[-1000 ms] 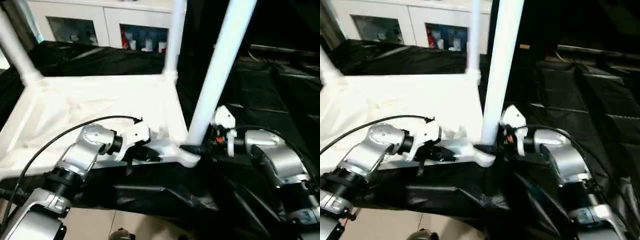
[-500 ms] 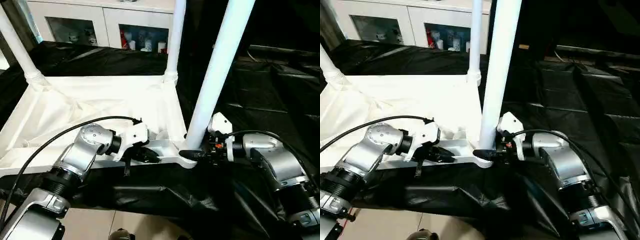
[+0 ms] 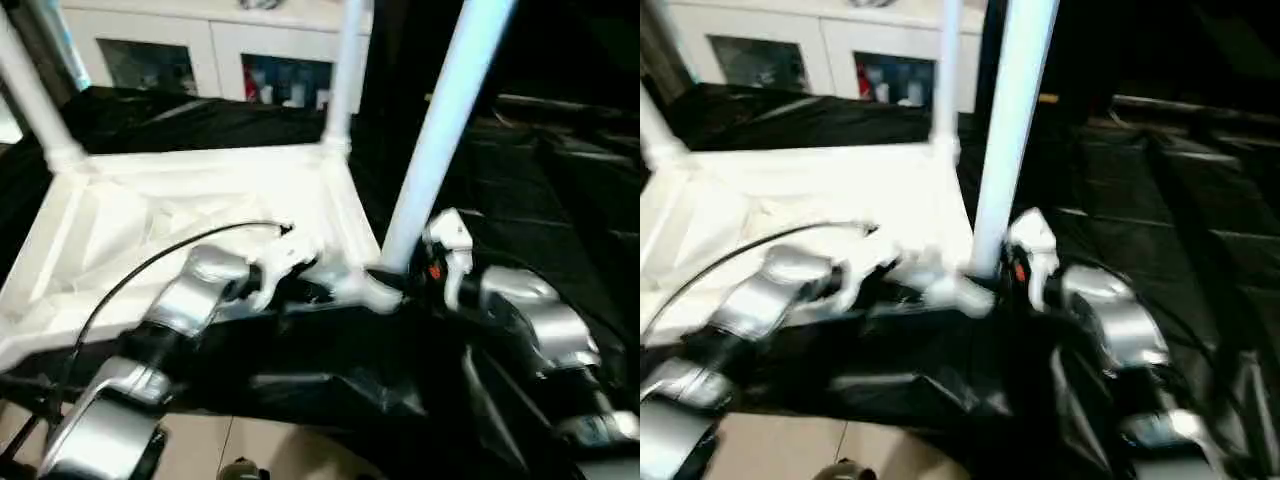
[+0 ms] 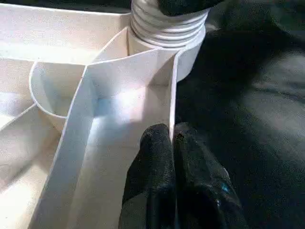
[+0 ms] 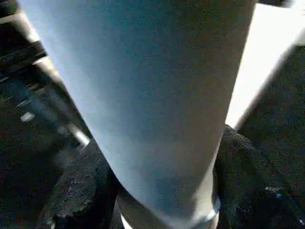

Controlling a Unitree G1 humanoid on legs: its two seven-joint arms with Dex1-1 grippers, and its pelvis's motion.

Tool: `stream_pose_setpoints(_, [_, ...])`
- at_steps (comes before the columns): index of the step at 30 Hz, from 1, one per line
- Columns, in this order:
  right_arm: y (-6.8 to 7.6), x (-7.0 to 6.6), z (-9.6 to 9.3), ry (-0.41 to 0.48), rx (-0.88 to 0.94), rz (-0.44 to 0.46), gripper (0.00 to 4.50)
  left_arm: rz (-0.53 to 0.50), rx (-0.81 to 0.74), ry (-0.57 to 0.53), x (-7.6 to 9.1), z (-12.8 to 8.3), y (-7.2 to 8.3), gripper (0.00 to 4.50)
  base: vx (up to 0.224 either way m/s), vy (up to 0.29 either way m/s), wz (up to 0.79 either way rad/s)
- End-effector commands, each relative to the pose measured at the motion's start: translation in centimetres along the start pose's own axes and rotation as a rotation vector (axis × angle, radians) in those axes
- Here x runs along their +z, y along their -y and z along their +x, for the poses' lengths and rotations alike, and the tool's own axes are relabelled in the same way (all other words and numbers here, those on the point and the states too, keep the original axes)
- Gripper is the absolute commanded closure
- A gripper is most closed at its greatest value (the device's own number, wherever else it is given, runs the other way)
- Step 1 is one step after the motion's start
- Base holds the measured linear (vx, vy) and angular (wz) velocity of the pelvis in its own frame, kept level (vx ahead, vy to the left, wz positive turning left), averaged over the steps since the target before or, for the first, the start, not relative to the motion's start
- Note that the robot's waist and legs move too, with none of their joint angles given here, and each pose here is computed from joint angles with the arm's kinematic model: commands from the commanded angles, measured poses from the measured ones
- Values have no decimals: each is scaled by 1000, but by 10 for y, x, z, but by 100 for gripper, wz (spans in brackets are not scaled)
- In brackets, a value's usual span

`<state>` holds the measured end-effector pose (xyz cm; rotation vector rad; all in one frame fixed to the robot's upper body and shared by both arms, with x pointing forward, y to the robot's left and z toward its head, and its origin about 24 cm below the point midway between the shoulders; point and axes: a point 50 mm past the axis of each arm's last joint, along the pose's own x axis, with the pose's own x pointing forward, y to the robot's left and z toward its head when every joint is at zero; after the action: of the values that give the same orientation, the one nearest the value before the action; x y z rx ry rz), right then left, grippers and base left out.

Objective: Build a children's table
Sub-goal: Rotate leg to tighten

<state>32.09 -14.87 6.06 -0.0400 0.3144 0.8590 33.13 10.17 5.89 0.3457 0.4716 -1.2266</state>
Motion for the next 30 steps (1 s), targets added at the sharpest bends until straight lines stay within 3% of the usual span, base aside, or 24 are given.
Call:
stream_pose_setpoints(1, [-15,-20,17,-69,19,88,205,18,128,93,32,3,-12,450,0,0,0])
stream_pose_setpoints(3, [-18,-23,40,-71,-128,158,206,-65,266,92,43,19,-20,450,0,0,0])
stream_pose_setpoints(4, [-18,-23,40,-71,-128,158,206,-65,266,92,43,19,-20,450,0,0,0])
stream_pose_setpoints(6, [-29,-18,62,-67,-191,198,206,-44,292,90,52,33,-17,450,0,0,0])
stream_pose_setpoints(10, [-38,-14,70,-54,-165,200,206,-10,246,104,58,40,-11,450,0,0,0])
stream_pose_setpoints(22, [-30,-13,69,-51,-170,247,207,46,156,110,55,41,-5,450,0,0,0])
stream_pose_setpoints(30, [-23,-31,48,-191,9,241,207,109,9,102,43,23,-2,450,0,0,0])
